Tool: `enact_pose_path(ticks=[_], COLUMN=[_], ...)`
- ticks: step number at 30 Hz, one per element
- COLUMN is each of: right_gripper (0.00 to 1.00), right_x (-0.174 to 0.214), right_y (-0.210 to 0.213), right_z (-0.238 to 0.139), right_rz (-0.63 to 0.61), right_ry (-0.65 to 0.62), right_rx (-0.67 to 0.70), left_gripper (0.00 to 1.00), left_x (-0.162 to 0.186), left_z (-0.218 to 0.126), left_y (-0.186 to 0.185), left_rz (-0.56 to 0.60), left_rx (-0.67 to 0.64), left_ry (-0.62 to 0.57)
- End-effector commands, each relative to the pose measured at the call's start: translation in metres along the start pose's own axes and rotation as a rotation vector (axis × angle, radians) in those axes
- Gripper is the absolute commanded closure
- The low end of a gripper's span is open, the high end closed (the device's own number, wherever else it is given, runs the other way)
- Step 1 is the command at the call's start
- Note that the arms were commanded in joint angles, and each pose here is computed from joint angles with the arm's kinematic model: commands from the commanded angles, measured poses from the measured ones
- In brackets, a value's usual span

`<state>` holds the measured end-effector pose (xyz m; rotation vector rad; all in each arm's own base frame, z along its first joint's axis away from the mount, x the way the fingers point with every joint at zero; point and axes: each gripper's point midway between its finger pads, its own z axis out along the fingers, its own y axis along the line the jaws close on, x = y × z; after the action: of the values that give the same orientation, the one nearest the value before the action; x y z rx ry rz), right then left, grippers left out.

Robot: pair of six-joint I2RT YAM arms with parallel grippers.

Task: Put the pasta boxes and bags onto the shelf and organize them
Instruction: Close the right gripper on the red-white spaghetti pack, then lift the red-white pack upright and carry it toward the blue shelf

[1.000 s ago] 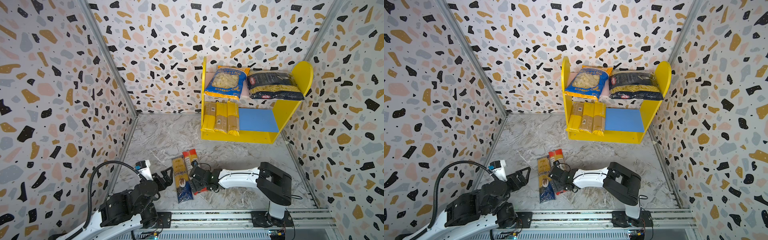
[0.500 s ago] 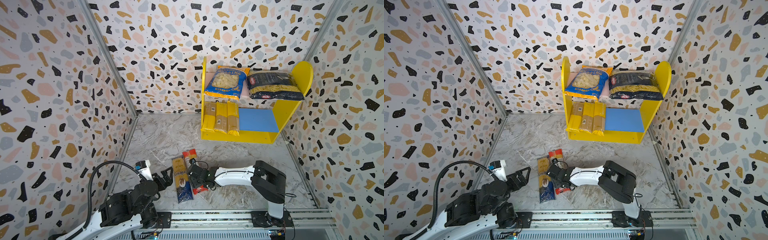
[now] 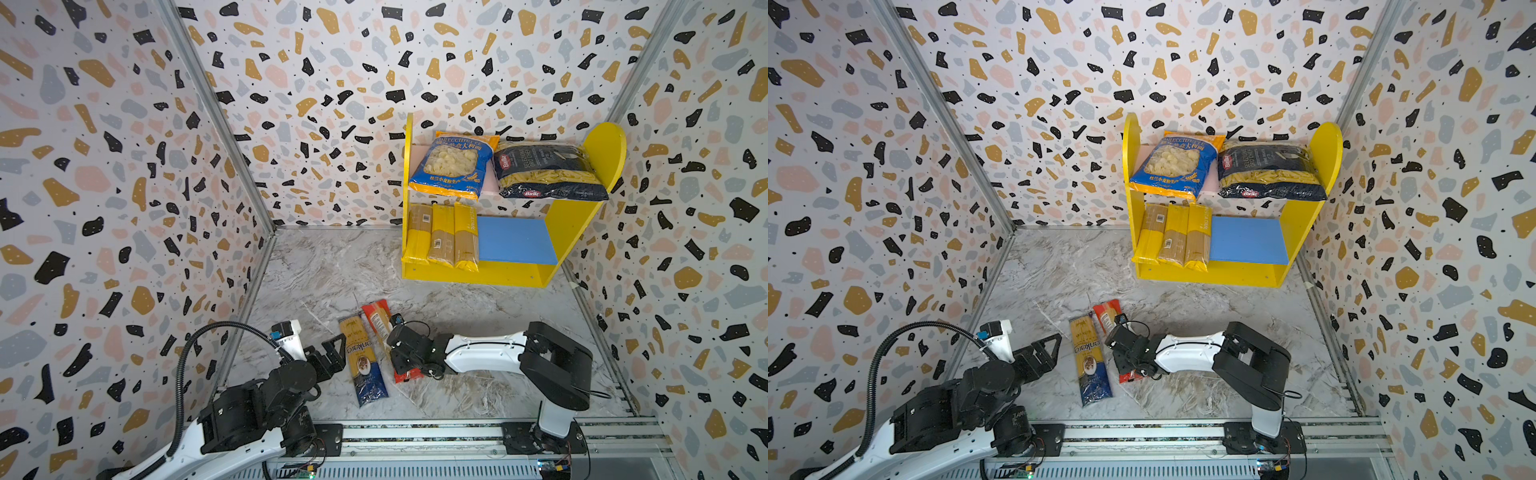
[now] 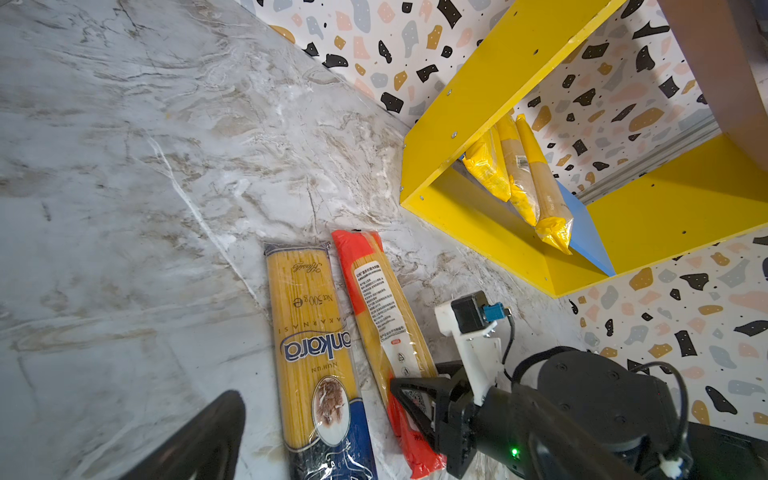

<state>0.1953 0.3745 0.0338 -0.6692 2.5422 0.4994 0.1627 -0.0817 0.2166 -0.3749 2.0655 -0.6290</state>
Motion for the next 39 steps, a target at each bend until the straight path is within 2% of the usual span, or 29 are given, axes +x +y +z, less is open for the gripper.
enact_pose_path(ticks=[1, 8, 13, 18, 27, 39], right_gripper=[0.78, 0.82, 0.82, 0.82, 0.82, 0.82], right_x=[0.039, 0.029, 0.017, 0.0, -0.024, -0.052], right_y=[-0.013, -0.011, -0.022, -0.045, -0.079, -0.114], right_z=[-0.008, -0.045, -0.077, -0.121, -0.199, -0.251], right_rz=[0.039, 0.104, 0.13, 0.157, 0.188, 0.257], right_ry=[0.124, 0.053, -0.019, -0.12, -0.297, -0.446], right_rx=[-0.063, -0.251, -0.29, -0.281, -0.246, -0.193], left_gripper=[0.0, 0.0, 0.0, 0.0, 0.01, 0.0], left_x=[-0.01, -0.005, 0.003, 0.011, 0.02, 0.022], left_z=[-0.003, 0.004, 0.014, 0.027, 0.05, 0.065], left_y=[-0.007, -0.014, -0.017, -0.027, -0.069, -0.11], left_rz=[-0.007, 0.011, 0.03, 0.038, 0.099, 0.15], left_rx=[0.01, 0.004, -0.011, -0.013, 0.026, 0.079], left_ry=[-0.024, -0.006, 0.01, 0.02, 0.073, 0.105])
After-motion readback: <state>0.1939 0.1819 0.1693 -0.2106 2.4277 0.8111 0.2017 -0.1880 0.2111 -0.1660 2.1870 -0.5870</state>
